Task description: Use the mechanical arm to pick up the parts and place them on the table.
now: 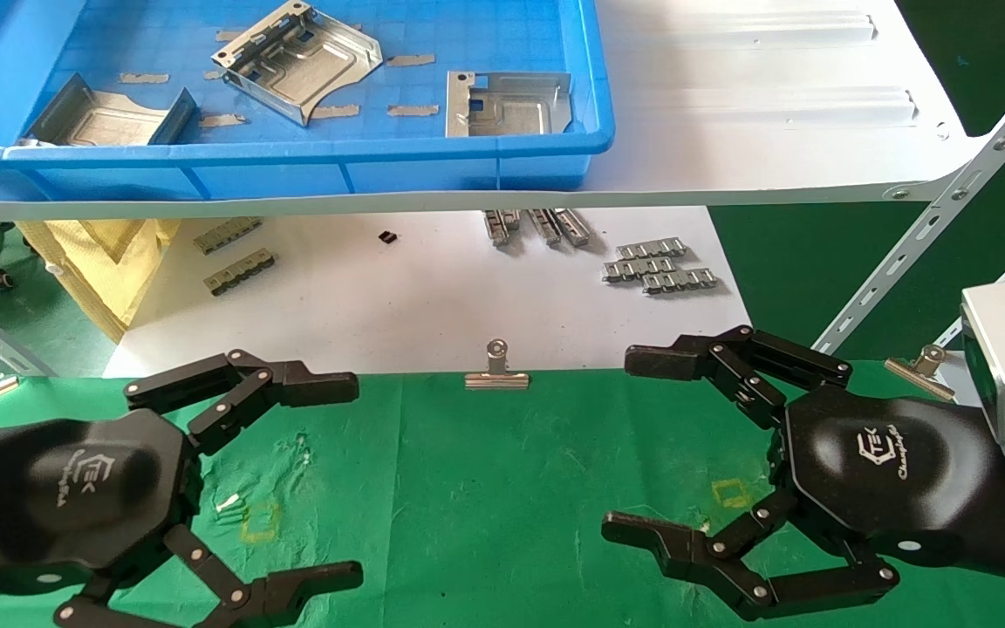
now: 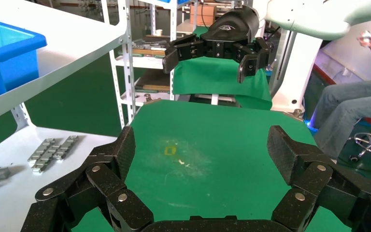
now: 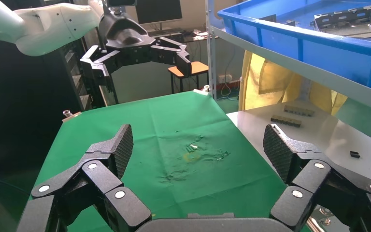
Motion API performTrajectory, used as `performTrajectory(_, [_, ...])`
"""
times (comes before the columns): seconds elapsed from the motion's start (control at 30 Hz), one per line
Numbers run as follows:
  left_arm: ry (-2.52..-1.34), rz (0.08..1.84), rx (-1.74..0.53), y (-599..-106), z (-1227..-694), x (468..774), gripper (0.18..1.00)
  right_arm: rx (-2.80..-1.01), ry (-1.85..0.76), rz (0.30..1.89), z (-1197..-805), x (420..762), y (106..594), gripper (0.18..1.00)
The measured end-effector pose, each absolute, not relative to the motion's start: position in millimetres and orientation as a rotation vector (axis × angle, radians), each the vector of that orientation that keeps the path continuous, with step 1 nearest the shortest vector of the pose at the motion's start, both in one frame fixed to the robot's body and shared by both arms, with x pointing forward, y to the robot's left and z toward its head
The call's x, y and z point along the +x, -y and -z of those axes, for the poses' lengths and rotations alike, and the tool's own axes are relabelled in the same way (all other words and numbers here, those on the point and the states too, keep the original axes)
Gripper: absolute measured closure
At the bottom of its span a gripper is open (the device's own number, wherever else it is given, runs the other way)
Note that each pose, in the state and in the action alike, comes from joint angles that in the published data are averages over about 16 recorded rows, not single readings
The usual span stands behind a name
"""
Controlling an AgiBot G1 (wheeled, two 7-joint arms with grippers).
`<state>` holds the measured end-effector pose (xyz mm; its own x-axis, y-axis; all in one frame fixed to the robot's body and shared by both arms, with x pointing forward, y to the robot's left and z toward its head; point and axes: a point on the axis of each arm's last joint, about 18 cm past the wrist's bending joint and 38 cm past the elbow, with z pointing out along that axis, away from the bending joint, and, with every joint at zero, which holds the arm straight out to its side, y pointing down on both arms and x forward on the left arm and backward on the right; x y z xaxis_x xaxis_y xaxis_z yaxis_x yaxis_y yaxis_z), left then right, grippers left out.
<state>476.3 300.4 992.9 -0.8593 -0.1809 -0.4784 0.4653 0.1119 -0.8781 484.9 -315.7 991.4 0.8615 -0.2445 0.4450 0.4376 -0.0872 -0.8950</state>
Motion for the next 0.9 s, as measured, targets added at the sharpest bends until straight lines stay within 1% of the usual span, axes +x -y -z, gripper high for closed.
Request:
performTrajectory(0.3, [-1.922,1.798,0.276,-300.4,-992.9,476.3,0.184,-1.559,0.157,0.572,-991.4,484.9,315.7,0.205])
performTrajectory(0.5, [-1.922,1.798,0.276,-300.4,-992.9,476.3,0.184,-1.559,0.157,0.572,-991.4,484.9,315.7,0.257])
performTrajectory(0.7, [-1.922,1.798,0.276,-300.4,-992.9,476.3,0.184,-1.559,0.157,0.572,-991.4,484.9,315.7,0.347])
performTrajectory(0.9, [-1.922,1.798,0.276,-300.4,-992.9,476.3,0.184,-1.559,0.157,0.572,-991.4,484.9,315.7,0.469])
